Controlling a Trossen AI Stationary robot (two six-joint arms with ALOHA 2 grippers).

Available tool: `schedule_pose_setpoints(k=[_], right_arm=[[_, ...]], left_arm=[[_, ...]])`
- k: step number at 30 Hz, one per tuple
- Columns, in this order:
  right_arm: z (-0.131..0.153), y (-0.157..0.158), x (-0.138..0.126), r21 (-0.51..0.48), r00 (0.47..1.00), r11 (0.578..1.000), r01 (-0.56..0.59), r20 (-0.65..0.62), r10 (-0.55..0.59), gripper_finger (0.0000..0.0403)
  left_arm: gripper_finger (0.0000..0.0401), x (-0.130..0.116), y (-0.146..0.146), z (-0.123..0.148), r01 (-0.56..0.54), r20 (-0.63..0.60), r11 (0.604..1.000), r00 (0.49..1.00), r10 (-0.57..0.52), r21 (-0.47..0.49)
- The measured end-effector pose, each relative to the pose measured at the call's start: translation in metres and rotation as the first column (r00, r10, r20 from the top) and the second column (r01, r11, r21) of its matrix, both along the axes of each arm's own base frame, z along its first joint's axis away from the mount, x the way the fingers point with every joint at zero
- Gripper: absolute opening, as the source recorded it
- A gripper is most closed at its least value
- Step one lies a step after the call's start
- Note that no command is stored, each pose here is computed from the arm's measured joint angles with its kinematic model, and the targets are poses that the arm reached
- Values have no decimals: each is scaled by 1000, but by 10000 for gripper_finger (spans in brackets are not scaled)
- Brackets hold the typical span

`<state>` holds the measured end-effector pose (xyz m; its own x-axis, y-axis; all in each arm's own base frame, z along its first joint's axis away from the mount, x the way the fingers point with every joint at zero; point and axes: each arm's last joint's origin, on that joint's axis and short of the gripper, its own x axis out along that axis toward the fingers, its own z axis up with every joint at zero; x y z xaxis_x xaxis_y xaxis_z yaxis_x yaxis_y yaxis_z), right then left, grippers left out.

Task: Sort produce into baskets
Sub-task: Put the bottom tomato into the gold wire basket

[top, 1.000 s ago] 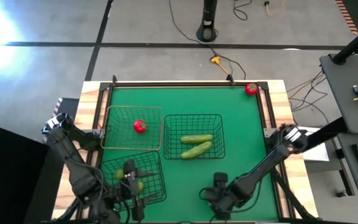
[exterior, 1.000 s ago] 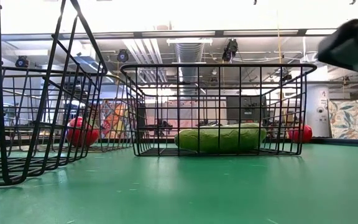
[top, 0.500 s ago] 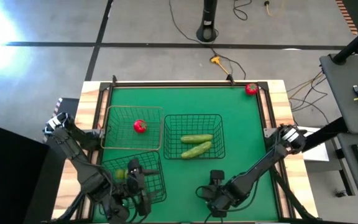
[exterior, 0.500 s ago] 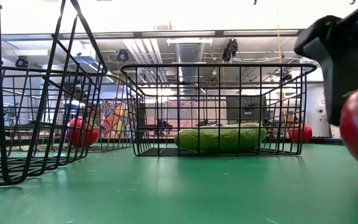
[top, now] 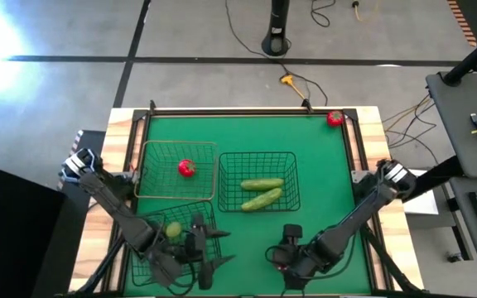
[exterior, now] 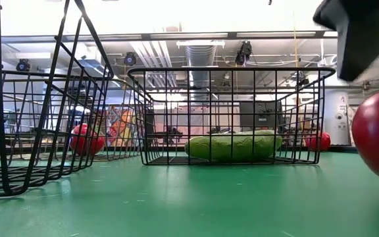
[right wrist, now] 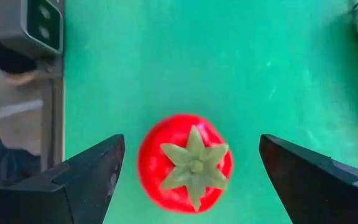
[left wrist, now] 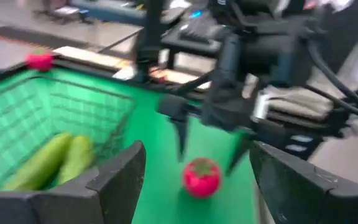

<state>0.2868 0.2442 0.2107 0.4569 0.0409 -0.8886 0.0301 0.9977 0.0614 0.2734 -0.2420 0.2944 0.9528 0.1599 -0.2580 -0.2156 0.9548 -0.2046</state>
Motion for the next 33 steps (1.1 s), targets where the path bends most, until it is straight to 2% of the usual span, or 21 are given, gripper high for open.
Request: schedule_pose_setpoints(k=[6, 9, 15, 18, 20, 23, 27, 28, 31, 33], right_arm=[[20, 0, -14, -15, 999, 1000, 8, 45, -8, 366], [24, -3, -20, -27, 999, 999, 32, 33, -31, 366], [21, -4, -47, -90, 987, 993, 82, -128, -93, 366], [15, 2, -60, -70, 975, 992, 104, -188, -115, 366], [10, 7, -66, -51, 974, 992, 112, -190, -120, 366], [1, 12, -70, -36, 980, 990, 136, -141, -139, 366], [-13, 14, -70, -3, 989, 991, 133, -68, -133, 366], [-17, 14, -69, 4, 990, 992, 129, -52, -129, 366], [-25, 11, -68, -2, 990, 990, 141, -12, -141, 366], [-31, 7, -68, -15, 988, 988, 153, -11, -153, 366]], left_arm=[[275, 14, -13, -31, 82, 57, 996, 995, -83, 17], [282, 30, -16, -44, 63, 27, 998, 998, -64, 29], [290, 71, -26, -61, 26, -13, 998, 1000, -26, 54], [290, 91, -33, -75, 29, -60, 996, 998, -24, 79], [291, 103, -36, -78, 50, -97, 997, 994, -45, 51], [291, 120, -38, -76, 80, -165, 997, 983, -80, -8], [291, 138, -39, -89, 73, -304, 996, 951, -53, 55], [291, 143, -39, -92, 81, -335, 996, 940, -61, 45], [291, 158, -37, -97, 92, -403, 994, 909, -110, -64], [291, 166, -37, -102, 90, -434, 993, 894, -115, -77]])
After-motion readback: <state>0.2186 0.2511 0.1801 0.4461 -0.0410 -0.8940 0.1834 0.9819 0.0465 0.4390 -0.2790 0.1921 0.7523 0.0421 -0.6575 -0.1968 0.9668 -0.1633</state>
